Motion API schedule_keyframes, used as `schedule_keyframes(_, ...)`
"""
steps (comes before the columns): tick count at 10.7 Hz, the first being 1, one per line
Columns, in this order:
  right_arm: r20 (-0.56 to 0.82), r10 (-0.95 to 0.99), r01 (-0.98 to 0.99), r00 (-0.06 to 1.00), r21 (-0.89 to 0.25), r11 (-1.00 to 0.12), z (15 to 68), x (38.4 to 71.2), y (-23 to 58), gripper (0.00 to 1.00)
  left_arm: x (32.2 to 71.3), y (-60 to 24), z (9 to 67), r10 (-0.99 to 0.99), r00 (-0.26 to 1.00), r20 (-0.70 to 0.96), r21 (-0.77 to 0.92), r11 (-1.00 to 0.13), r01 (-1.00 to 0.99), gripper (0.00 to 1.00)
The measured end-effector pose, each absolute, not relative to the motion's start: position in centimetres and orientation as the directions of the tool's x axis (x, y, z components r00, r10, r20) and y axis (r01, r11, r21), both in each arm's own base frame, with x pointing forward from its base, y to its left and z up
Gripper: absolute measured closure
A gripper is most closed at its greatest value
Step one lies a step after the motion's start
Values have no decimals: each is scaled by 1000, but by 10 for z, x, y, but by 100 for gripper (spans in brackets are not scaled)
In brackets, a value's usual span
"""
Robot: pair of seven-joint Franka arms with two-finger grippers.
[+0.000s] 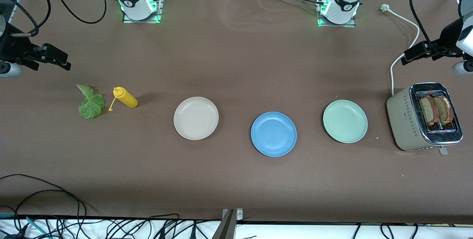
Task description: Make sandwich in blue plate with both arms
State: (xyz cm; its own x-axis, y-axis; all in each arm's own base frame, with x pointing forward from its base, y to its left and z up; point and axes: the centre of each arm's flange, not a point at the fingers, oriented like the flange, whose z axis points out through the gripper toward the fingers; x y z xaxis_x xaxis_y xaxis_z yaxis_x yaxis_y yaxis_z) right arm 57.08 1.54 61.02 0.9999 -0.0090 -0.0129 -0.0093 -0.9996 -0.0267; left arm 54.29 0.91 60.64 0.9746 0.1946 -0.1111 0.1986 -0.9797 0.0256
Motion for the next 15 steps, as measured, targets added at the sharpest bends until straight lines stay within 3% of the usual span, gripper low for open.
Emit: schedule_keyframes(15, -83, -28, -31, 996, -25, -999, 607, 560, 25, 0, 543, 9, 606, 195, 974, -111, 26, -980, 199, 0)
